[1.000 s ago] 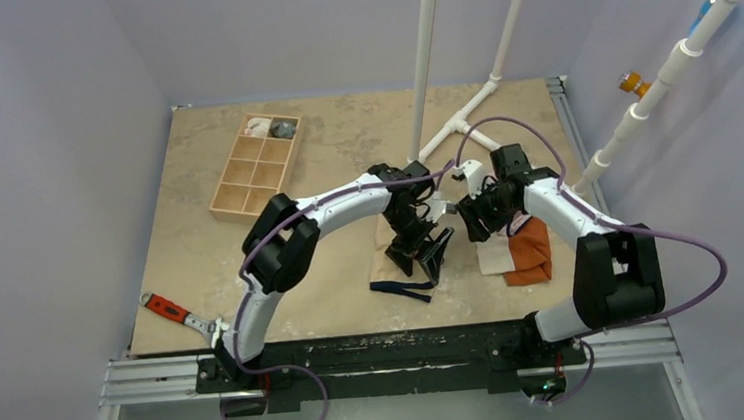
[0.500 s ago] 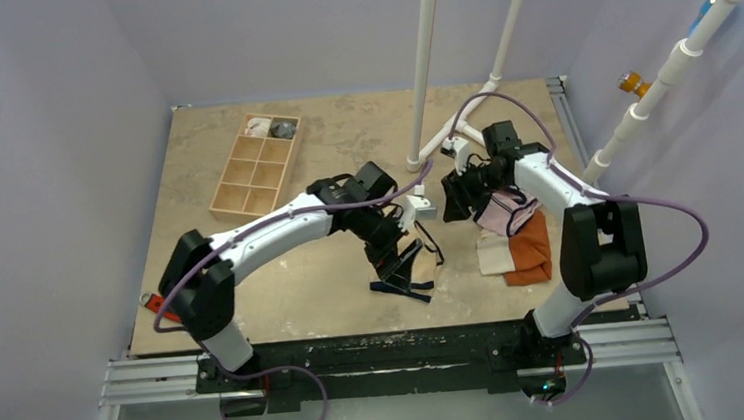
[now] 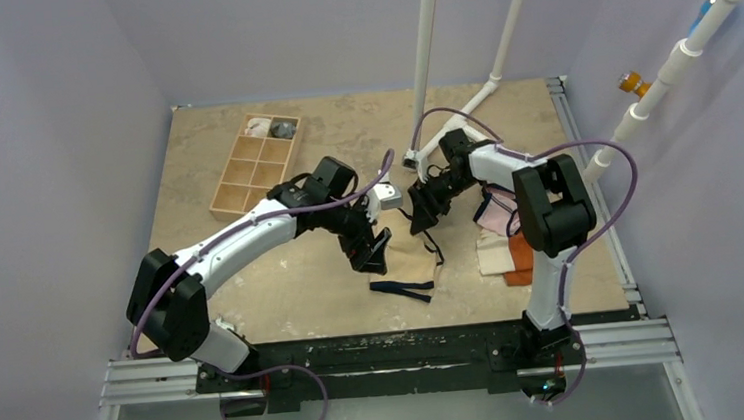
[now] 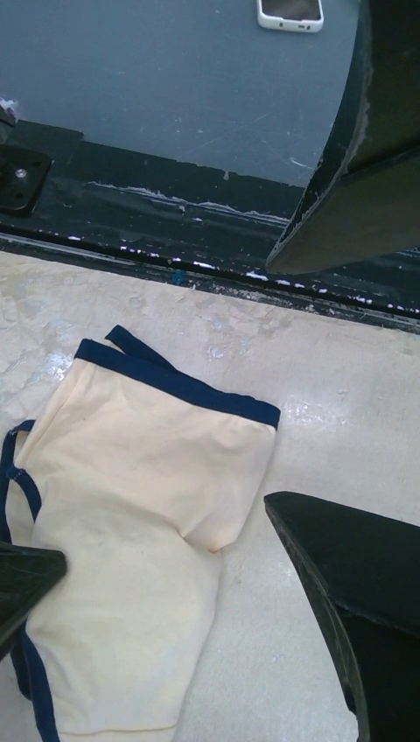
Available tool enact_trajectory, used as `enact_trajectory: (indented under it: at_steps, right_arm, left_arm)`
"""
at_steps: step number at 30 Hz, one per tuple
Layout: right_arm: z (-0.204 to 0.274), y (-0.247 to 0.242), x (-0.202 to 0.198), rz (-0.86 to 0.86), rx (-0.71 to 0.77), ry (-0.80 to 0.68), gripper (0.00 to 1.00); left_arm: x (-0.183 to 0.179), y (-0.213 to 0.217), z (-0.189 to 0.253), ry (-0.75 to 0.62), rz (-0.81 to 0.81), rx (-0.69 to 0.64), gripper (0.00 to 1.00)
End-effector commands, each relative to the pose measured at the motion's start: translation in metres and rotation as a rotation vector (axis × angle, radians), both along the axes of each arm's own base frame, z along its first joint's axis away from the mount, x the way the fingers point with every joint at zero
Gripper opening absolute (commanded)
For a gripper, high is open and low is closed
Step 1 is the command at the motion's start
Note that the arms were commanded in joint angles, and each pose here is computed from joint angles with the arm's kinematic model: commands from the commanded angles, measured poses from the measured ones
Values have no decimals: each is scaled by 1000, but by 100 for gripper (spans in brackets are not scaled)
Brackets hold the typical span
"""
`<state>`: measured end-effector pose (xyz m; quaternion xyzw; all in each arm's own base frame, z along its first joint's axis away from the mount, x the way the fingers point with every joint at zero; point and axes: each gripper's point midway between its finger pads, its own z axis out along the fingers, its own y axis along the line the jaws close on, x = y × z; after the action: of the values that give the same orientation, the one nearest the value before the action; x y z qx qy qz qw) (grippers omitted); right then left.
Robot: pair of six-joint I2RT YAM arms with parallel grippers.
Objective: Roll the underwear
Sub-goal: Fold the underwear at the center of the board.
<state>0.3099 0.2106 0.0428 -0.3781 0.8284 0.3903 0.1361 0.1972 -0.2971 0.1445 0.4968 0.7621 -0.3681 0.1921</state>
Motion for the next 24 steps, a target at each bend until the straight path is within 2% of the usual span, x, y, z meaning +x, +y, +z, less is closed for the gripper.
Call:
enact_trajectory:
  at_steps: [1, 6, 13, 18, 24]
  right_arm:
    - [17, 18, 4, 56, 90, -18, 57]
    - [12, 22, -3, 74, 121, 39, 52]
    - [15, 23, -8, 94, 139, 72, 33]
    - [11, 19, -11, 85, 120, 103, 21]
    - [6, 13, -13, 74, 88, 116, 19]
  left_arm:
    - [-5, -14, 4, -117, -104, -53, 94]
    - [-25, -40, -24, -174, -214, 16, 94]
    - [-40, -90, -55, -218, -300, 66, 94]
    - [-37, -115, -72, -298, -289, 94, 94]
    - [-16, -126, -73, -440, -170, 116, 94]
